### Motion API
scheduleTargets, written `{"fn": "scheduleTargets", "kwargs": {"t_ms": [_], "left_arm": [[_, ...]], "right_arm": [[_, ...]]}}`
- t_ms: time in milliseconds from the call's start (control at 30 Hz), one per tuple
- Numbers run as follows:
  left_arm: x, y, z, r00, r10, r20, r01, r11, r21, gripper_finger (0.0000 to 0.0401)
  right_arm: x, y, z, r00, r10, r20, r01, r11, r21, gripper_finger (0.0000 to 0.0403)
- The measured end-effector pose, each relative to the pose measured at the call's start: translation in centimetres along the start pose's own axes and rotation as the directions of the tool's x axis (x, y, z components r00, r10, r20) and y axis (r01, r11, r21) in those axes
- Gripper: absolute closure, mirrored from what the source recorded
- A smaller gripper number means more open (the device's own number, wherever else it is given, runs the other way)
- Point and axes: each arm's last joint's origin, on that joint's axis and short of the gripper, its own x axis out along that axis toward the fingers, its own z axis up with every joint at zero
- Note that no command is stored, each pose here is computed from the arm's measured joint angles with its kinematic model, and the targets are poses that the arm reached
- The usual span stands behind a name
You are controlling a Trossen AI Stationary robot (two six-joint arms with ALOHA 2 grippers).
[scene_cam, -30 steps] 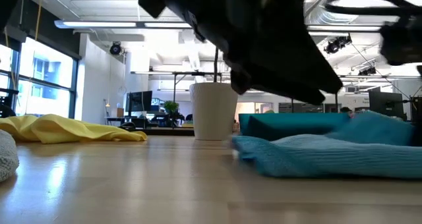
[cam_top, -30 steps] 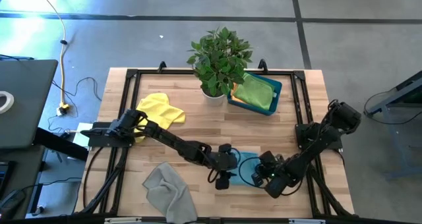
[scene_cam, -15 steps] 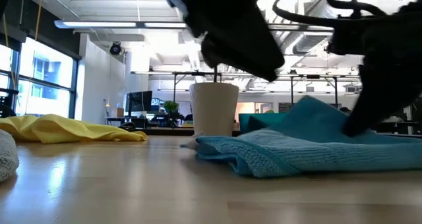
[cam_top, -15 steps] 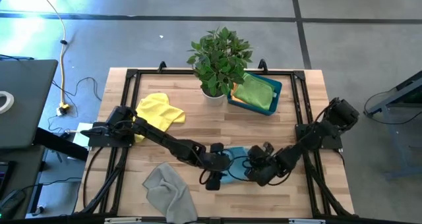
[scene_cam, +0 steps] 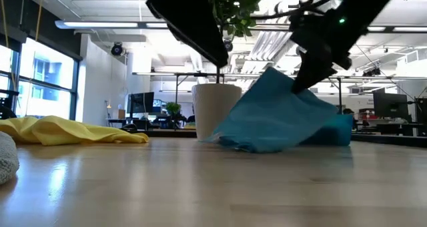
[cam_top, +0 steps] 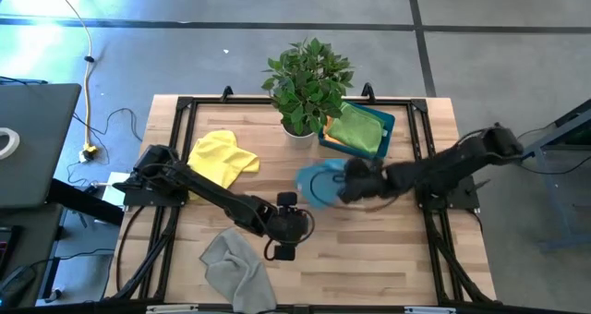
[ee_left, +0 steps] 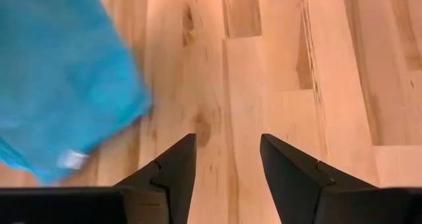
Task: Fold microfiber towels
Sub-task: Put the blue towel into the blue bin
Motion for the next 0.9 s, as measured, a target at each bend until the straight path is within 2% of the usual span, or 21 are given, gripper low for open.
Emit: {"fn": "scheduleTargets", "kwargs": {"t_ms": [133,267,433,533,667,767,900], "left_arm": [[-1.1,-0.1,-0.2,0.999,0.044,-0.006,-0.043,0.999,0.004,0.0243],[-1.7,0.0,-0.4,0.997,0.072,-0.016,-0.072,0.997,0.010,0.0243],[-2.0,0.0,-0.7,0.994,0.103,-0.033,-0.103,0.995,0.015,0.0243],[-2.1,0.1,-0.9,0.992,0.112,-0.051,-0.112,0.994,0.001,0.0243],[-2.1,0.2,-1.2,0.989,0.122,-0.084,-0.123,0.992,-0.003,0.0243],[-2.2,0.2,-1.6,0.985,0.132,-0.112,-0.133,0.991,-0.004,0.0243],[-2.3,0.3,-1.9,0.979,0.149,-0.137,-0.155,0.987,-0.032,0.0243]], "right_arm": [[0.4,-2.9,1.9,0.999,-0.018,-0.037,0.018,1.000,-0.013,0.0403],[0.4,-5.4,3.6,0.998,-0.056,-0.004,0.056,0.996,0.066,0.0403],[0.5,-7.9,5.3,0.994,-0.104,0.017,0.101,0.989,0.111,0.0403],[0.5,-8.9,6.1,0.994,-0.110,-0.016,0.111,0.993,0.049,0.0403],[-0.2,-10.6,7.5,0.980,-0.190,-0.065,0.191,0.982,0.001,0.0403],[-1.2,-11.8,8.8,0.970,-0.222,-0.096,0.204,0.964,-0.169,0.0403],[-2.7,-12.8,9.6,0.959,-0.212,-0.189,0.131,0.921,-0.368,0.0403]]}}
